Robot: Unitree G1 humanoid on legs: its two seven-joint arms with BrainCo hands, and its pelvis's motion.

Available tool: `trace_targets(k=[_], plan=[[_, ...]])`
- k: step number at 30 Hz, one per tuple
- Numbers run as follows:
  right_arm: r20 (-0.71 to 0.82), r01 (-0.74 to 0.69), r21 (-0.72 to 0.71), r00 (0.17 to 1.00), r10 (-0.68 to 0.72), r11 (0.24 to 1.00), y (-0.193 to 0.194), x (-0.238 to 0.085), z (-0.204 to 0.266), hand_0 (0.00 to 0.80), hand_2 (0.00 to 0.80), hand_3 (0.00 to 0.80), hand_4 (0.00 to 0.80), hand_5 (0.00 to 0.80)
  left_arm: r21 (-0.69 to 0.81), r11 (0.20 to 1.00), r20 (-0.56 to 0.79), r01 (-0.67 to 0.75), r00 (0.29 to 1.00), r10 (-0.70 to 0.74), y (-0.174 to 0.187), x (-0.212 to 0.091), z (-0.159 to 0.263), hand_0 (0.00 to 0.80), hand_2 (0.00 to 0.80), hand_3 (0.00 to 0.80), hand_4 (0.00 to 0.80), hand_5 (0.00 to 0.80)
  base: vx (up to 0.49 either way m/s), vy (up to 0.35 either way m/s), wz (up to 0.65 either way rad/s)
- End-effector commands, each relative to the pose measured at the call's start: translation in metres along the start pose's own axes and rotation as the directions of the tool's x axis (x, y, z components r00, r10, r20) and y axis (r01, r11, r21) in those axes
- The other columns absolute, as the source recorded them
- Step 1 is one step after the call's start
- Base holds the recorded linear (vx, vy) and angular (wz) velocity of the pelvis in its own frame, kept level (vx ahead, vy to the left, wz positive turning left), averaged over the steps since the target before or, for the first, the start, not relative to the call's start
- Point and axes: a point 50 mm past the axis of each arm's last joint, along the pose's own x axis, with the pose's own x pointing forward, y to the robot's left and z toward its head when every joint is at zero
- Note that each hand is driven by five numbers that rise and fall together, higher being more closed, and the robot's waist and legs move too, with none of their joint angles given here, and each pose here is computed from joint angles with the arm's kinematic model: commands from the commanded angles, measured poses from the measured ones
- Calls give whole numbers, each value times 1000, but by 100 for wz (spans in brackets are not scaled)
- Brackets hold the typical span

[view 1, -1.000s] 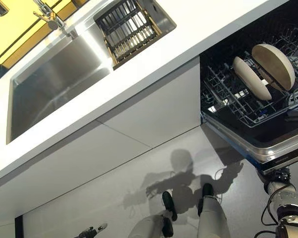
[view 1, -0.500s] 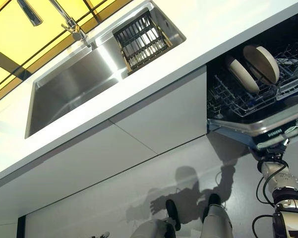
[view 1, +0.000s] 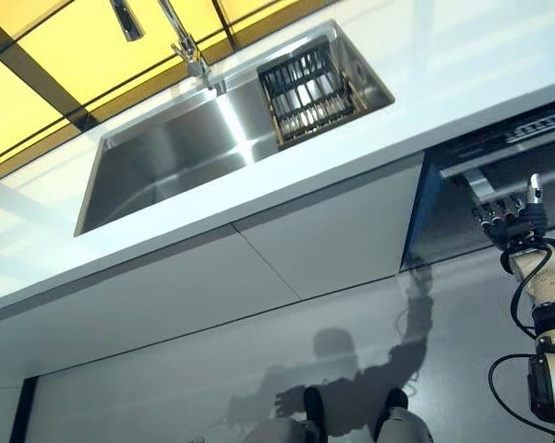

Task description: Take plates into dishwasher

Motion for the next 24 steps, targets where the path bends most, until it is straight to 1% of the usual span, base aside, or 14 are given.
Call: trace_targets(k=[1, 5, 7, 9, 12, 15, 19, 21, 22, 23, 24], plan=[[-44, 64, -150, 996, -71, 987, -16, -3, 9, 0, 0, 0, 0, 0, 41, 993, -26, -109, 994, 110, 34, -3, -10, 0, 0, 0, 0, 0, 5, 26, 8], [-170, 122, -250, 971, -167, 961, -42, -8, -20, 0, 0, 0, 0, 0, 17, 990, -28, -137, 990, 137, 42, -4, -10, 0, 0, 0, 0, 0, 3, 37, 0], [-246, 144, -303, 943, -224, 942, -62, -13, -43, 0, 0, 0, 0, 0, -1, 988, -30, -157, 987, 156, 48, -5, -10, 0, 0, 0, 0, 0, 13, 46, -1], [-296, 164, -323, 918, -265, 932, -79, -20, -66, 0, 0, 0, 0, 0, -7, 986, -28, -169, 985, 168, 54, -6, -9, 0, 0, 0, 0, 0, 25, 48, 2], [-349, 175, -390, 880, -321, 904, -100, -31, -93, 0, 0, 0, 0, 0, -18, 985, -24, -174, 985, 173, 58, -6, -7, 0, 0, 0, 0, 0, 14, 70, 7], [-418, 127, -498, 832, -366, 858, -122, -47, -127, 0, 0, 0, 0, 0, -20, 986, -19, -167, 986, 166, 57, -6, -3, 0, 0, 0, 0, 0, 8, 87, 9], [-465, 41, -593, 798, -383, 804, -142, -68, -162, 0, 0, 0, 0, 0, 17, 992, -32, -129, 991, 129, 50, -4, 2, 0, 0, 0, 0, 0, 1, 72, 11], [-476, -26, -664, 785, -395, 748, -146, -76, -177, 0, 0, 0, 0, 0, 73, 992, -47, -99, 994, 103, 43, -2, 3, 0, 0, 0, 0, 0, -6, 49, 8], [-488, -56, -679, 780, -393, 732, -147, -80, -185, 0, 0, 0, 0, 0, 100, 992, -69, -74, 994, 81, 40, -2, 1, 0, 0, 0, 0, 0, 0, 38, 12], [-504, -86, -687, 772, -388, 721, -147, -85, -195, 0, 0, 0, 0, 0, 129, 991, -96, -45, 994, 58, 36, -1, -2, 0, 0, 0, 0, 0, 4, 43, 9], [-518, -123, -700, 766, -382, 703, -147, -90, -205, 0, 0, 0, 0, 0, 193, 981, -151, 10, 988, 20, 32, -1, -7, 0, 0, 0, 0, 0, 3, 41, 7]])
